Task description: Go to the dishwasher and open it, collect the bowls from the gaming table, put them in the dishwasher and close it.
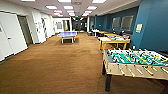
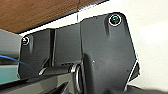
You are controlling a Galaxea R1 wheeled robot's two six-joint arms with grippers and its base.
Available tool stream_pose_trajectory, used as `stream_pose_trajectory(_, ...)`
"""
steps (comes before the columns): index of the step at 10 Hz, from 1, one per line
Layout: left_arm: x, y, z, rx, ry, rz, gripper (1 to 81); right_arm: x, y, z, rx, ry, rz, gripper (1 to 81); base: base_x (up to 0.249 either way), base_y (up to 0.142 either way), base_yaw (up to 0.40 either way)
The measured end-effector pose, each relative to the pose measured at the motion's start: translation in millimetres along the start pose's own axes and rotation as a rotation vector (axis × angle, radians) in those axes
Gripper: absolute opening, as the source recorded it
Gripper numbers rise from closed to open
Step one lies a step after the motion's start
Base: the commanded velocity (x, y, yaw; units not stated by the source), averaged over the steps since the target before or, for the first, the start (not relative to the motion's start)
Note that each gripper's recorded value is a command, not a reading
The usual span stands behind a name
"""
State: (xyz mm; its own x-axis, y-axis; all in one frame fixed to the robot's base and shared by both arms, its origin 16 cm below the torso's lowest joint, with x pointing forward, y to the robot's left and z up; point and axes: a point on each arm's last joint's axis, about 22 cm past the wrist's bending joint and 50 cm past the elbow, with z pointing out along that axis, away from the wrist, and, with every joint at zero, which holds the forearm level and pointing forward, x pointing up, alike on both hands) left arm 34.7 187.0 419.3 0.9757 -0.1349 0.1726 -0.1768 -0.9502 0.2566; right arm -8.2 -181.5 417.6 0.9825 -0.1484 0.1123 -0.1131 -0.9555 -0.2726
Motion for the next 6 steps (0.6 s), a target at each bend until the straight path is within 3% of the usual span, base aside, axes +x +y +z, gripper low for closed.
stream_pose_trajectory(6, 0.0, 0.3, 0.0, 0.000, 0.001, 0.000, 81.1, 1.5, -0.1, 0.2, 0.000, 0.001, -0.001, 81.1, 0.151, 0.000, 0.000)
